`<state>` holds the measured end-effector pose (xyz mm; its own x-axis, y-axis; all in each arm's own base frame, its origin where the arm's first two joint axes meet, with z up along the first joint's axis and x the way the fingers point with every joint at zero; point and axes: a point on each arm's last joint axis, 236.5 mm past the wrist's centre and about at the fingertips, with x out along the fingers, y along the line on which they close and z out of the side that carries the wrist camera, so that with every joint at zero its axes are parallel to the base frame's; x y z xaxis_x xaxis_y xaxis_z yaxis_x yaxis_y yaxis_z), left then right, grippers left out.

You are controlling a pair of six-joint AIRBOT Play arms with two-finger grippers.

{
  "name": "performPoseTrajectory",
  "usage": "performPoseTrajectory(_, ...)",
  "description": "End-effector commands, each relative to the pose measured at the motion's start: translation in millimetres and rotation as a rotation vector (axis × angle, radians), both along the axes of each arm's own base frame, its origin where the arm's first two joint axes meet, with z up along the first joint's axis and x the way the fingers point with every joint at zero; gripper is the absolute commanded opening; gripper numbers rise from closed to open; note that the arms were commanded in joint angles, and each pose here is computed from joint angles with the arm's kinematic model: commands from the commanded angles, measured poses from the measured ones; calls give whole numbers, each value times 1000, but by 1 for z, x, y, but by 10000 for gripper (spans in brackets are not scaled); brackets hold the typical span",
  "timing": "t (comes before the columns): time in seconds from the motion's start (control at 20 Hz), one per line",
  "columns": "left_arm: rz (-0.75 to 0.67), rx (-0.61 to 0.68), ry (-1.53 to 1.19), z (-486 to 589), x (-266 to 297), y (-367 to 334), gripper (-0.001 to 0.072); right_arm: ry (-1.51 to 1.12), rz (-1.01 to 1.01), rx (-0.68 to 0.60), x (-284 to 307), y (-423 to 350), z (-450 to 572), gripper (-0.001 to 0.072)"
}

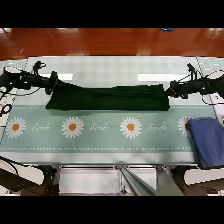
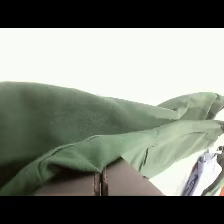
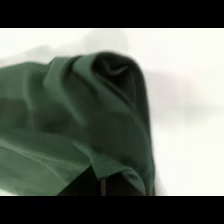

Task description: Fold the shirts.

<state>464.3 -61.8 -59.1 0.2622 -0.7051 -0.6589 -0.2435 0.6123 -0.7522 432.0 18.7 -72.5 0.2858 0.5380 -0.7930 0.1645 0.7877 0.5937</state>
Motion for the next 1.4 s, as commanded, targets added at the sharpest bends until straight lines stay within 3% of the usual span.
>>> performPoseTrajectory(0.0, -14, -21, 35, -15, 2, -6, 21, -22, -46, 12, 13, -2, -4, 50)
performPoseTrajectory(0.1, -13, -20, 39, -19, 2, -6, 21, -35, -72, 29, 19, -1, -3, 57)
performPoseTrajectory(0.15, -13, -18, 34, -19, 2, -4, 78, -42, -82, 28, 22, -2, -4, 211)
performPoseTrajectory(0.2, -21, -27, 40, -16, 0, -4, 386, -52, -81, 22, 24, -3, -4, 418)
performPoseTrajectory(0.25, -47, -41, 57, -11, -6, -2, 509, -57, -76, 19, 25, -5, -1, 413)
performPoseTrajectory(0.35, -74, 5, 137, 1, -23, 22, 506, -65, -82, 30, 27, -19, 21, 413)
performPoseTrajectory(0.5, -25, 253, 90, 35, -41, 94, 506, -88, -122, 1, 12, -70, 69, 413)
performPoseTrajectory(0.6, 94, 370, -90, 82, -36, 125, 506, -102, -200, -57, -11, -115, 85, 413)
performPoseTrajectory(0.75, 305, 507, -381, 134, -50, 129, 507, -86, -357, -42, -45, -137, 64, 413)
performPoseTrajectory(0.85, 350, 518, -469, 131, -81, 100, 507, -44, -362, 28, -61, -115, 32, 414)
performPoseTrajectory(1.0, 310, 480, -475, 110, -113, 58, 507, 36, -328, 114, -61, -83, 0, 415)
performPoseTrajectory(1.35, 233, 392, -381, 81, -115, 18, 507, 140, -172, 248, -24, -11, -26, 416)
